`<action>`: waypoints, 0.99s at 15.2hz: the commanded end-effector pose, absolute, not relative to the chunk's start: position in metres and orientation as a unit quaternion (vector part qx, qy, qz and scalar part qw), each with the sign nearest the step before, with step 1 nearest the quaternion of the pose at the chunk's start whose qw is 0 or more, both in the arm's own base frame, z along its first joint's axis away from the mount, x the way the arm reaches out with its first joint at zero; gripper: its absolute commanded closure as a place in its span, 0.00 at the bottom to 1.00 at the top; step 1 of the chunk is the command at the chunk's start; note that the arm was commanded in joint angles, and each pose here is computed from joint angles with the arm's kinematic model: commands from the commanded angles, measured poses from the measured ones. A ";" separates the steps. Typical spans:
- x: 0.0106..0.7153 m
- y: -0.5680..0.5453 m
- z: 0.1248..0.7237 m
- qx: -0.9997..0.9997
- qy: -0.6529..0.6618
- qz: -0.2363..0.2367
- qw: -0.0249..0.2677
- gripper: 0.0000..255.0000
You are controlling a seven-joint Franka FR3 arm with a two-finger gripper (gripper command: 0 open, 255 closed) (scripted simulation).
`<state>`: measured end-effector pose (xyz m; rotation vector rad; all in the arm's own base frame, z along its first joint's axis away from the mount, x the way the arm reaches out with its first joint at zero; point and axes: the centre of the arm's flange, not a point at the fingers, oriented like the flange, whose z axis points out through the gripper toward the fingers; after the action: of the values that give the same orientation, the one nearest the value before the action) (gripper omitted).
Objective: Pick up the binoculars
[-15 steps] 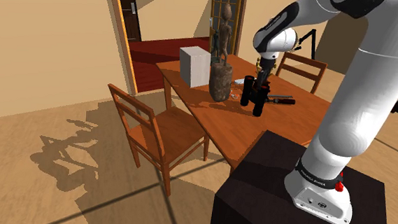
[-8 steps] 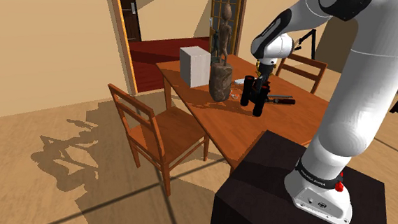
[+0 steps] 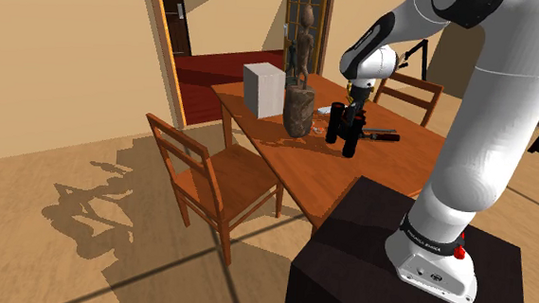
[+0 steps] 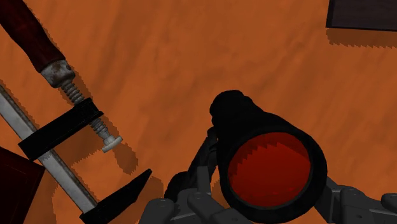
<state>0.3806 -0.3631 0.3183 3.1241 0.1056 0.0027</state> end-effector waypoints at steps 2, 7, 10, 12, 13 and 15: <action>0.382 -0.362 0.323 0.999 0.035 0.000 0.008 1.00; 0.382 -0.362 0.349 0.999 0.035 0.000 0.008 1.00; 0.382 -0.362 0.365 0.999 0.035 0.000 0.008 1.00; 0.382 -0.362 0.376 0.999 0.035 0.000 0.008 1.00; 0.382 -0.362 0.381 0.999 0.035 0.000 0.008 1.00; 0.382 -0.362 0.391 0.999 0.035 0.000 0.008 1.00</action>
<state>0.3825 -0.3617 0.3861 3.1252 0.1082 -0.0006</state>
